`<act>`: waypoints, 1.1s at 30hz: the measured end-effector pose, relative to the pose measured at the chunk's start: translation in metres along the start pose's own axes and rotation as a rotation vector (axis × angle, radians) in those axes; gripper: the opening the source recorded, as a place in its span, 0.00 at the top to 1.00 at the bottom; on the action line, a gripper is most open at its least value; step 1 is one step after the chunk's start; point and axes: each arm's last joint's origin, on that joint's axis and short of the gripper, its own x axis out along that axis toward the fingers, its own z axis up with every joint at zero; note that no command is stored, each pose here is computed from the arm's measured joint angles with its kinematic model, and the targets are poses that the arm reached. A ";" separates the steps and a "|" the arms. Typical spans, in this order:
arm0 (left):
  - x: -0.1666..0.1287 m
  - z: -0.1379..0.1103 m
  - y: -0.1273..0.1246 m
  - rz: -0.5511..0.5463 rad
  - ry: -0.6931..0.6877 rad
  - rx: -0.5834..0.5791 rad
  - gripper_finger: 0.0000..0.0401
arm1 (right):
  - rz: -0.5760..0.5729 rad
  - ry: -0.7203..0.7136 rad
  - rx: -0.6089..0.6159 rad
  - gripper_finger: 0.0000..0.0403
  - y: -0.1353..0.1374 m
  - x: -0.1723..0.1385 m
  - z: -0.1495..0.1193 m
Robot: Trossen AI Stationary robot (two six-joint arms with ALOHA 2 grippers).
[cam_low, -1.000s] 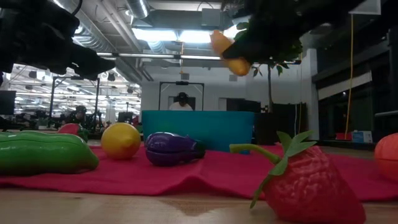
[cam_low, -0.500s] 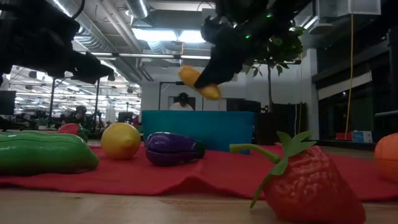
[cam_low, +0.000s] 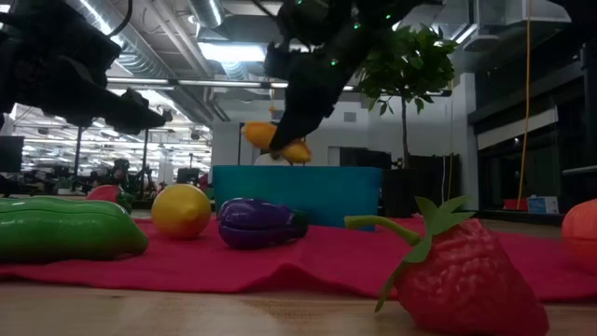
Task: Pick and placing Produce into tupperware
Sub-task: Put the yellow banana into the blue bin
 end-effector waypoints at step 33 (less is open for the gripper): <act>0.000 -0.001 0.000 0.000 0.011 -0.003 0.36 | -0.114 0.098 -0.018 0.61 0.016 0.046 -0.015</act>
